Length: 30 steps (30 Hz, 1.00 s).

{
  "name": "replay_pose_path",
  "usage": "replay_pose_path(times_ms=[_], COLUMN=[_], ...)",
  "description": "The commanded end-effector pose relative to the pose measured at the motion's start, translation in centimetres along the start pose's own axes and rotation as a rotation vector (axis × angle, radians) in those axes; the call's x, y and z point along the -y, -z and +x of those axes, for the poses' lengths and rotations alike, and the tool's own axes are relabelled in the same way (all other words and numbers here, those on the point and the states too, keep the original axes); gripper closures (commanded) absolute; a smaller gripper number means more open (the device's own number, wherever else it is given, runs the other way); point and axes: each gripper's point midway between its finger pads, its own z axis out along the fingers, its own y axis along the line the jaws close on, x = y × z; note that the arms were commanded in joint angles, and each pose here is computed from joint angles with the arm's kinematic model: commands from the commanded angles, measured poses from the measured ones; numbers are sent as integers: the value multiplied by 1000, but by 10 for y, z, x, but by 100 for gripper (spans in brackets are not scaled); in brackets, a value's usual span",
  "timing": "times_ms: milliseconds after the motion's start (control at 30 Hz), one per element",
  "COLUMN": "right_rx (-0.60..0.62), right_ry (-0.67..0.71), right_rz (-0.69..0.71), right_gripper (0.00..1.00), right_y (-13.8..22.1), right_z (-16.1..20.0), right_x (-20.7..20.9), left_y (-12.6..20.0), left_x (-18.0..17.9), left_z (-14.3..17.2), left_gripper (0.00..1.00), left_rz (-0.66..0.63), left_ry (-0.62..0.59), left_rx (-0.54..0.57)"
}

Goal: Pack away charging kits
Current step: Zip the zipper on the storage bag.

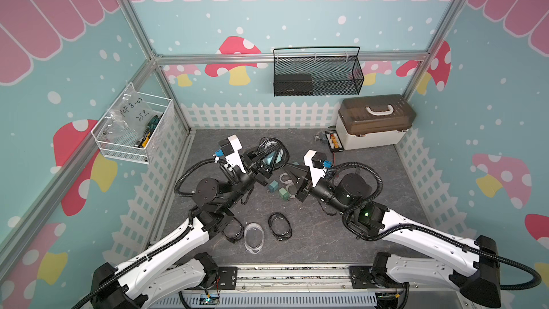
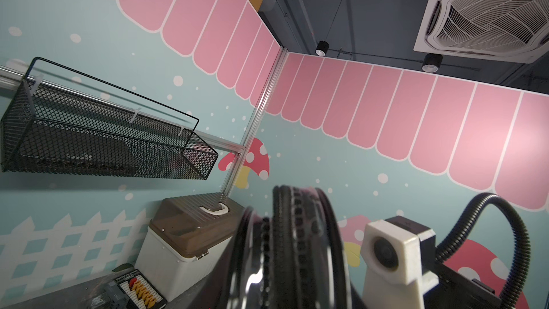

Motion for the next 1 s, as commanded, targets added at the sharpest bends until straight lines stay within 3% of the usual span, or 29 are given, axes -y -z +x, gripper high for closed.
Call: replay_pose_path(times_ms=[0,567,967], right_rx=[24,84,97], right_ry=[63,148,133], right_rz=[192,-8,-84], right_gripper=[100,100,100], right_y=[11,10,6], right_z=[-12,-65,-77], right_x=[38,-1,-15], left_y=[15,25,17], left_x=[15,32,36], left_z=[-23,-14,-6], left_gripper=[100,100,67], left_rz=[44,133,189], left_ry=[5,60,99], left_rx=[69,9,-2])
